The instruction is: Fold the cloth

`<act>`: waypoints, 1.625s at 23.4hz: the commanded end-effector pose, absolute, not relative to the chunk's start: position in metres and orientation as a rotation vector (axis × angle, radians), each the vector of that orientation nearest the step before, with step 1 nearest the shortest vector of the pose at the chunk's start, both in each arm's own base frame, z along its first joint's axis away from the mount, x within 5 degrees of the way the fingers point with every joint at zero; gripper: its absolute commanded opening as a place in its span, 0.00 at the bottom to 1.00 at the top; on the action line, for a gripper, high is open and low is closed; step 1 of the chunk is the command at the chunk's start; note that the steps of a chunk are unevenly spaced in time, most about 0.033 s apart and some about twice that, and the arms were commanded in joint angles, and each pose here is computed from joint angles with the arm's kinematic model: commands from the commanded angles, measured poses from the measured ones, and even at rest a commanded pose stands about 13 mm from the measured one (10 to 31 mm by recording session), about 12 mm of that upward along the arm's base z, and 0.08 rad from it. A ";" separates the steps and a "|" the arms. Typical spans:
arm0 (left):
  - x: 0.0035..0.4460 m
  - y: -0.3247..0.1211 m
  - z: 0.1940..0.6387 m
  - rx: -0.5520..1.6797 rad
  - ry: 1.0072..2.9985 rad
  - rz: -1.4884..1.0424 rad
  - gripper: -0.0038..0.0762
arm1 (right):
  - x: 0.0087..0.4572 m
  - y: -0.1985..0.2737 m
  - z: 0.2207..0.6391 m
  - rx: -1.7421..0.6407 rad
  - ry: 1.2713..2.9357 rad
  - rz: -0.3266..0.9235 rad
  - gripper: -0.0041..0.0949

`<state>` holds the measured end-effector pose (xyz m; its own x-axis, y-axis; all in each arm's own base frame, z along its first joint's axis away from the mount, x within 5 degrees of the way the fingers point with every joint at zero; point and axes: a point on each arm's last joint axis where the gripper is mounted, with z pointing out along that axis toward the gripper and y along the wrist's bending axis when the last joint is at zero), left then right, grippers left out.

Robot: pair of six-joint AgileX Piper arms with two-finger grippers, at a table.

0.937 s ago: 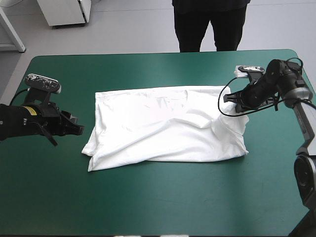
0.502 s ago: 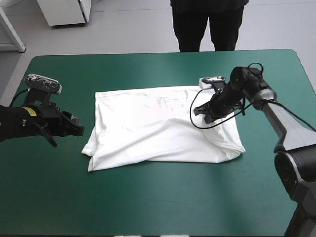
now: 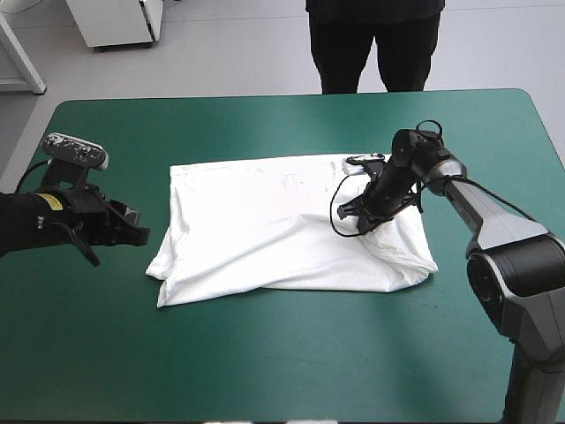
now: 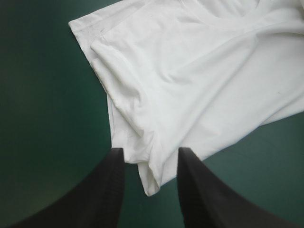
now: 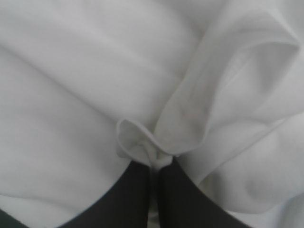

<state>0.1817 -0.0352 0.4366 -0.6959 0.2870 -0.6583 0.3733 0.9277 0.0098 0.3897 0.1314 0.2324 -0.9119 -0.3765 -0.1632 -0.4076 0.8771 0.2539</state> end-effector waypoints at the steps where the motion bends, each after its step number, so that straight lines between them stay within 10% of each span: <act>1: 0.172 -0.036 0.451 0.459 2.318 -0.187 0.39 | 0.387 0.132 0.274 -0.645 2.842 0.461 0.10; 11: 0.148 -0.035 0.458 0.509 2.291 -0.074 0.39 | 0.354 0.110 0.359 -0.595 2.644 0.359 0.50; 24: 0.226 -0.040 0.381 0.510 2.647 0.038 0.62 | 0.217 0.056 0.453 -0.419 2.379 0.113 0.50; 38: 0.233 -0.053 0.270 0.437 2.815 -0.156 0.63 | 0.204 0.054 0.442 -0.425 2.403 0.130 0.50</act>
